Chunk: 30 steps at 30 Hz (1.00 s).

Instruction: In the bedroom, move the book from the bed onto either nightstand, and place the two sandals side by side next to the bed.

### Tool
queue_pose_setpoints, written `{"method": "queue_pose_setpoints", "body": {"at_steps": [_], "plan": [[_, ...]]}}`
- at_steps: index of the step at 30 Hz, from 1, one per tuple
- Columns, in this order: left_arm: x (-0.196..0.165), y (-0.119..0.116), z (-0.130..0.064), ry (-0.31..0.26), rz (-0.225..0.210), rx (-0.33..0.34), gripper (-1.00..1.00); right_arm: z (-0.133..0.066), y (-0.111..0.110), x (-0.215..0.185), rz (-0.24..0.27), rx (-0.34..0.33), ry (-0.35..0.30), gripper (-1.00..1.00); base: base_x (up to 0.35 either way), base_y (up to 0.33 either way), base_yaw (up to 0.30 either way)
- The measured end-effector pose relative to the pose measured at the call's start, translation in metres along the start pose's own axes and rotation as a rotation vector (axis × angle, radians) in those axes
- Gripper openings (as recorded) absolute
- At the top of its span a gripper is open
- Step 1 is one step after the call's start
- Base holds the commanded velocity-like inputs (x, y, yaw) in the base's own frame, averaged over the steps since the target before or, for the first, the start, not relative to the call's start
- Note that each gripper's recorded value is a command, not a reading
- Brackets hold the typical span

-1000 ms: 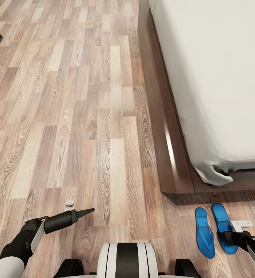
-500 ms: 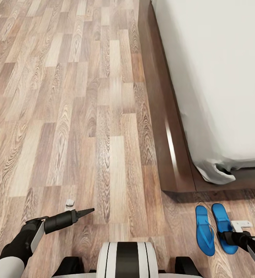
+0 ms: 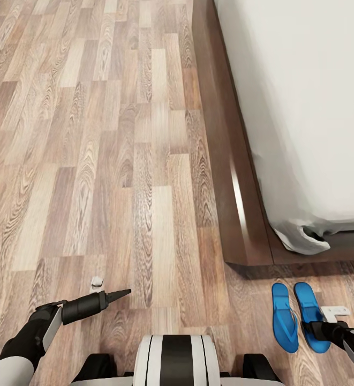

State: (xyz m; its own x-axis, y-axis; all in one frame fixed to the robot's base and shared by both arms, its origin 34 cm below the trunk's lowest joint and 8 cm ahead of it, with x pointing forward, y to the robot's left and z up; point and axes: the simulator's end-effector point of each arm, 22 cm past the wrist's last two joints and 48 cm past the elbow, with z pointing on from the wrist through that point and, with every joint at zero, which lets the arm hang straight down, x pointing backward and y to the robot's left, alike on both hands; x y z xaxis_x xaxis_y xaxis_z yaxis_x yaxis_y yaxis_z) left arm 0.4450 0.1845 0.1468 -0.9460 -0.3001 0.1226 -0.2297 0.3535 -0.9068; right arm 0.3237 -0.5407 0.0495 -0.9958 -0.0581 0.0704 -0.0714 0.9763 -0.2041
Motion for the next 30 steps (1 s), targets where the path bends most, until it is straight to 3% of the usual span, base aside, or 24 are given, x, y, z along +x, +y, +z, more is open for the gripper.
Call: {"method": "queue_pose_setpoints", "body": {"at_steps": [30], "plan": [[0.009,0.014,0.002,0.012,-0.029,-0.010,1.00,0.009,0.003,0.014,-0.007,-0.001,0.031,-1.00,0.000,0.000,0.000]]}}
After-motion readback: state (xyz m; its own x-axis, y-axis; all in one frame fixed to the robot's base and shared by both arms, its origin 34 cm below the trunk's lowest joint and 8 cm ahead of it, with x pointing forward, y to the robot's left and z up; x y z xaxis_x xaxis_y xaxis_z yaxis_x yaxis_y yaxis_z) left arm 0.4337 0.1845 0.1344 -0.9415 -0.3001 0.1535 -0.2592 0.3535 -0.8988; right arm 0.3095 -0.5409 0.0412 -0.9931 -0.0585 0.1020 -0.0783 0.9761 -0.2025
